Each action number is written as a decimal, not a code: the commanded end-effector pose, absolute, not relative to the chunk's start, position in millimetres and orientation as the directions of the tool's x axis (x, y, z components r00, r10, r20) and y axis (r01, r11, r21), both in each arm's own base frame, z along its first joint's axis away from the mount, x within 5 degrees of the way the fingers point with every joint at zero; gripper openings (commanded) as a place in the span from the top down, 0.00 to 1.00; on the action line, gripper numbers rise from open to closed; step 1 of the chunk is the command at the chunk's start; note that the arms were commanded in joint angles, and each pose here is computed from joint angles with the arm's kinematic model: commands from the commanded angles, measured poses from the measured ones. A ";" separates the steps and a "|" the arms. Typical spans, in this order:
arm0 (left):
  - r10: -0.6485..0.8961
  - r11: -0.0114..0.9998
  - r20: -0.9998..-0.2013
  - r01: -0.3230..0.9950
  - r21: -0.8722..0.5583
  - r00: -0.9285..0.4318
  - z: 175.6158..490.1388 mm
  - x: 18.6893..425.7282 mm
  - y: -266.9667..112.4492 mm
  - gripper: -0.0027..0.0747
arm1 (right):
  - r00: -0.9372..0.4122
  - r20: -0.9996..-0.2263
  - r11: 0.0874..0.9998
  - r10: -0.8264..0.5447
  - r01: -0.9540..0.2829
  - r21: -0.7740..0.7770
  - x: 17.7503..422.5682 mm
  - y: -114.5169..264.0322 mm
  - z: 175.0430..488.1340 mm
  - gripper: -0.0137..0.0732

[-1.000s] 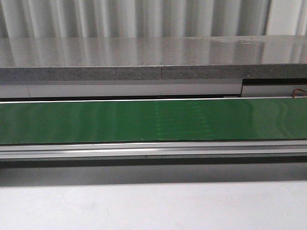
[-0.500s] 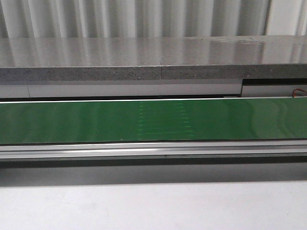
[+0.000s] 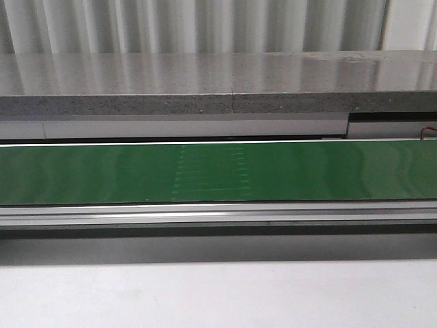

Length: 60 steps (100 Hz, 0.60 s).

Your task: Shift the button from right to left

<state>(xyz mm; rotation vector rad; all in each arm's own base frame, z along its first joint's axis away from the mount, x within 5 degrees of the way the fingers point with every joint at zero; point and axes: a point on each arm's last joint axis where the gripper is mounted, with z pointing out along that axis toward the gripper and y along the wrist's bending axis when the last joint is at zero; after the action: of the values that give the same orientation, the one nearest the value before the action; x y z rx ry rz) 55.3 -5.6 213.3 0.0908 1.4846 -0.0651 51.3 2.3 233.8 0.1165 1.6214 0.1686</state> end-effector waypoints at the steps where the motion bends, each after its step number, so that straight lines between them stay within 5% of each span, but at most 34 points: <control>1: -0.015 0.993 -0.985 0.116 0.005 0.172 214.2 52.6 -6.5 0.99 | -0.106 -0.976 0.981 0.188 -0.026 0.191 52.2 3.2 267.3 0.91; 35: -0.015 0.993 -0.985 0.116 0.005 0.172 214.2 52.6 -6.5 0.99 | -0.569 -0.807 0.985 0.160 0.035 0.171 101.8 7.0 351.2 0.91; 60: -0.015 0.993 -0.985 0.116 0.005 0.172 214.2 52.6 -6.5 0.99 | -0.698 -0.697 0.983 0.165 0.055 0.177 142.2 9.7 354.0 0.89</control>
<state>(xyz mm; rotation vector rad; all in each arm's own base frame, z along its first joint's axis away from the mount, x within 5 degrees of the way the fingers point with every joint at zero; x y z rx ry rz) 55.3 -5.6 213.3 0.0908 1.4846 -0.0651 131.6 9.1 346.7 0.1545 2.3531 0.1735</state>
